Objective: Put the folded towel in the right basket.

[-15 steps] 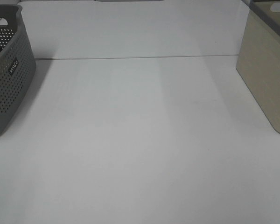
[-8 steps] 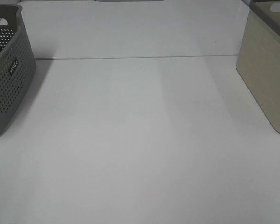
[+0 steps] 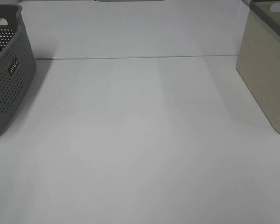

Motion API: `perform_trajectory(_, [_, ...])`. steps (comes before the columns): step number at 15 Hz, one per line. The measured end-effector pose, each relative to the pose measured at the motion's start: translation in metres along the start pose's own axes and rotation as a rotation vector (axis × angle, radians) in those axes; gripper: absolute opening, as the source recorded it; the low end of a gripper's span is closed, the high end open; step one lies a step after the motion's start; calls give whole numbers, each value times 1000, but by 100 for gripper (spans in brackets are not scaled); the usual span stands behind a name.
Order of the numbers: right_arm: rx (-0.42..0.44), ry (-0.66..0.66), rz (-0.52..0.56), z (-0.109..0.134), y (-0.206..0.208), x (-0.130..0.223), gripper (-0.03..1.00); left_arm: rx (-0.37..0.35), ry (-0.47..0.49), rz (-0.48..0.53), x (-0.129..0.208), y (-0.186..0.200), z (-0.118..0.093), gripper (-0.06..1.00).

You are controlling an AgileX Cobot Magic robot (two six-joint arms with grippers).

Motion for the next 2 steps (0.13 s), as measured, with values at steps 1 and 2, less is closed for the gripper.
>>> perform_trajectory(1, [0, 0, 0, 0, 0, 0, 68, 0, 0, 0, 0, 0, 0, 98])
perform_trajectory(2, [0, 0, 0, 0, 0, 0, 68, 0, 0, 0, 0, 0, 0, 98])
Point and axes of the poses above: a point on each arm's last joint axis where the gripper is mounted, y pointing back along that axis away from the gripper, z along the wrist's bending axis when the last joint is at zero, x = y × z, the point moved 5 cm from there along -y, pointing out along that axis toward the gripper, and after that the axes turned 8 degrees about -y, right-handed, at the moved point
